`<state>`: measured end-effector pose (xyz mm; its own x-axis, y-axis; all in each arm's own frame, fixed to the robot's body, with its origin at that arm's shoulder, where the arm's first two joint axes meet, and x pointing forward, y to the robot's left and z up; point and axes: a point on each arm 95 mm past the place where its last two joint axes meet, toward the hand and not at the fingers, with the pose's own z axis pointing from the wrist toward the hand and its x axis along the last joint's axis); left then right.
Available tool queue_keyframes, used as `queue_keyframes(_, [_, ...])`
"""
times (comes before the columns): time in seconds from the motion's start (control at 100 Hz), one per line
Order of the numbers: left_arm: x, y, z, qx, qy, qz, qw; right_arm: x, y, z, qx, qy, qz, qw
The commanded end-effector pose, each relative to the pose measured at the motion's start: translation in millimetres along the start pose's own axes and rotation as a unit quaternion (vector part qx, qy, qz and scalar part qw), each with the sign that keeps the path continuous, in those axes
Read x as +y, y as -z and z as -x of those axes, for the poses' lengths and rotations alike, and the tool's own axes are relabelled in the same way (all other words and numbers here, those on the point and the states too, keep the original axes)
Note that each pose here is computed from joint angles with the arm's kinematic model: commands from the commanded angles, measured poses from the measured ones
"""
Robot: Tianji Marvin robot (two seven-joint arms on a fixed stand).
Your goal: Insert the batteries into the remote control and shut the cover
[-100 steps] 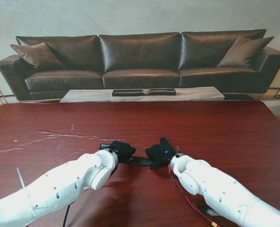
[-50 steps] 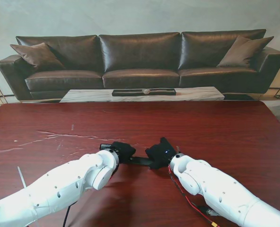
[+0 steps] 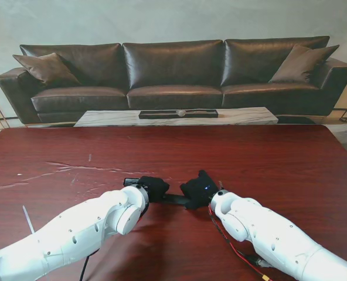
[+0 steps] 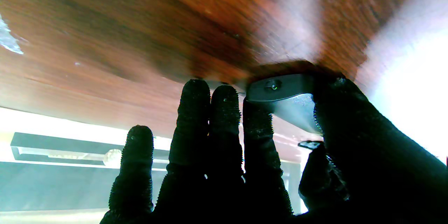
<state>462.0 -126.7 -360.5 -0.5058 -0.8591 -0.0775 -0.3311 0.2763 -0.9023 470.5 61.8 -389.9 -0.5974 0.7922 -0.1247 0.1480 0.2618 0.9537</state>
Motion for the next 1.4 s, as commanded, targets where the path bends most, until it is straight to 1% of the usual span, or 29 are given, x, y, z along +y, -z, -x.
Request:
queue_keyframes(0.0, [0.5, 1.5, -7.4, 0.011, 0.004, -0.007, 0.9999, -19.8, 6.4, -4.6, 0.004, 0.0, -0.026, 0.9997])
queue_keyframes(0.17, [-3.3, 3.9, -7.7, 0.018, 0.012, -0.033, 0.9992, -19.9, 6.4, -4.3, 0.003, 0.002, -0.027, 0.9996])
queue_keyframes(0.34, [-6.8, 9.3, -9.4, 0.021, 0.025, -0.044, 0.9985, -20.2, 6.6, -3.4, 0.002, 0.003, -0.027, 0.9996])
queue_keyframes(0.5, [-10.8, 16.7, -7.3, 0.015, 0.022, -0.056, 0.9981, -20.2, 6.5, -3.4, 0.002, 0.003, -0.027, 0.9996])
queue_keyframes(0.65, [-12.0, 22.9, 1.1, -0.013, 0.016, -0.07, 0.9974, -20.0, 6.4, -3.7, 0.004, 0.005, -0.028, 0.9996])
queue_keyframes(0.82, [-7.7, 27.2, 10.8, -0.051, 0.012, -0.09, 0.9946, -19.9, 6.6, -3.9, 0.004, 0.005, -0.027, 0.9996])
queue_keyframes(0.9, [-6.4, 28.8, 16.1, -0.063, 0.004, -0.095, 0.9935, -20.0, 6.7, -4.1, 0.005, 0.005, -0.027, 0.9996])
queue_keyframes(1.02, [-5.4, 31.3, 23.4, -0.079, -0.014, -0.088, 0.9929, -20.1, 6.7, -3.9, 0.005, 0.005, -0.027, 0.9996])
queue_keyframes(1.15, [-3.1, 31.3, 29.1, -0.089, -0.03, -0.072, 0.993, -20.2, 6.8, -3.7, 0.004, 0.005, -0.026, 0.9996])
queue_keyframes(1.27, [-0.4, 29.7, 31.2, -0.096, -0.046, -0.053, 0.9929, -20.3, 7.1, -3.3, 0.004, 0.006, -0.026, 0.9996])
queue_keyframes(1.39, [1.4, 27.3, 31.4, -0.097, -0.051, -0.038, 0.9932, -20.2, 7.3, -2.8, 0.004, 0.006, -0.025, 0.9997])
